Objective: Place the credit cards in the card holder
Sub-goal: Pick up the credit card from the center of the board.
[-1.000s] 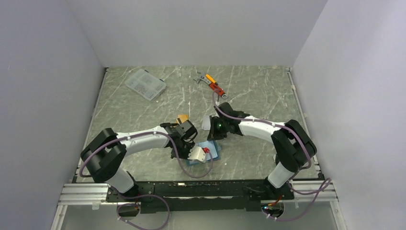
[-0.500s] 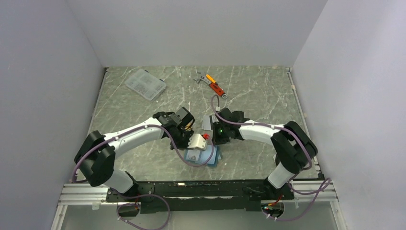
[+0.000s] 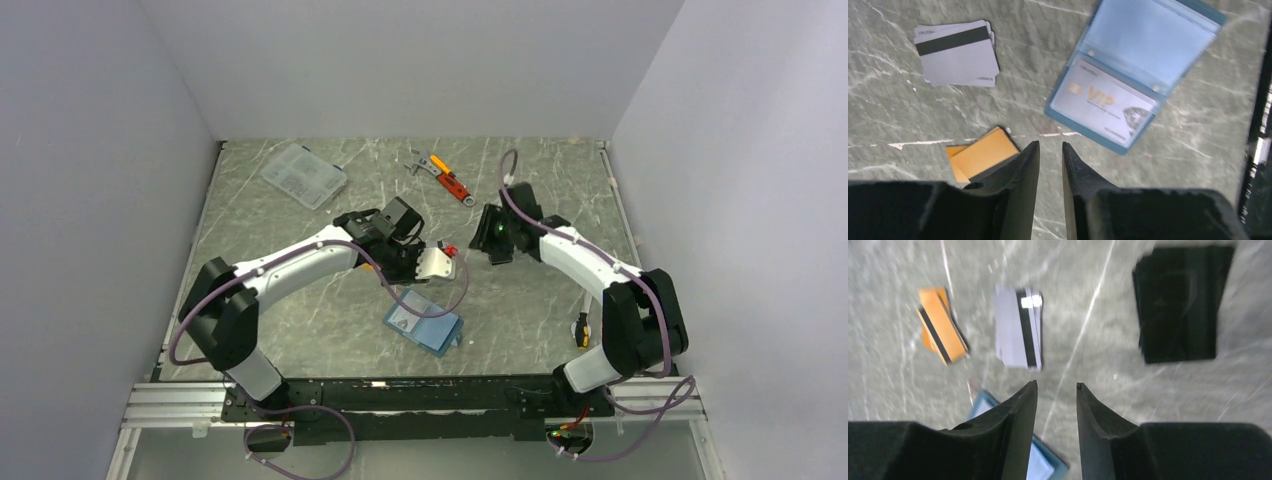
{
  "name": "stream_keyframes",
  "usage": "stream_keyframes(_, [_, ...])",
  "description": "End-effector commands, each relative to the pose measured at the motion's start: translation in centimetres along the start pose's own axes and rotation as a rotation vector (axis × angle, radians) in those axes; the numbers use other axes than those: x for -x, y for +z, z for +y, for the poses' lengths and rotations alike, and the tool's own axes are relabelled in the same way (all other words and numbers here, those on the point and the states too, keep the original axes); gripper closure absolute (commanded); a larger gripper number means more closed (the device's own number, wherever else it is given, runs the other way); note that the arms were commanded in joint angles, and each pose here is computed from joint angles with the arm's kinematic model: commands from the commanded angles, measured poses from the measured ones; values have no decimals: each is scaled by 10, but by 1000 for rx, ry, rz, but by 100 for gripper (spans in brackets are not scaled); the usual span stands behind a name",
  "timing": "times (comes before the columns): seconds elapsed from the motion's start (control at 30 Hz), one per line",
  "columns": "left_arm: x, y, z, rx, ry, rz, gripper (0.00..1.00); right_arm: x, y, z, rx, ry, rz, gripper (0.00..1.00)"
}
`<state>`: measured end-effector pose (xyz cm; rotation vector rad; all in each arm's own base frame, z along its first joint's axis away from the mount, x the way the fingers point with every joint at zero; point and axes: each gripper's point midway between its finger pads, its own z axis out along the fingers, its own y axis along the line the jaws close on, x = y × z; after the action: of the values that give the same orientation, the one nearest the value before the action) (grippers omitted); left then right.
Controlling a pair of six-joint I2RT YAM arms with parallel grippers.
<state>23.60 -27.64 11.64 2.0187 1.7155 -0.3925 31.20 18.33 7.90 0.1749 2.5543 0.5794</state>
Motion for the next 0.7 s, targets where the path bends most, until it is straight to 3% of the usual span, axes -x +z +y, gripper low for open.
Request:
stream_keyframes(0.0, [9,25,27,61,-42,-42,74,55,-6,-2,-62,-21,-106,62])
stream_keyframes(0.37, [11,85,66,111,-74,-48,78,85,4,-67,-234,91,-170,58])
stream_keyframes(0.67, [-14,94,28,87,-42,-11,79,74,10,-80,-252,119,-159,58])
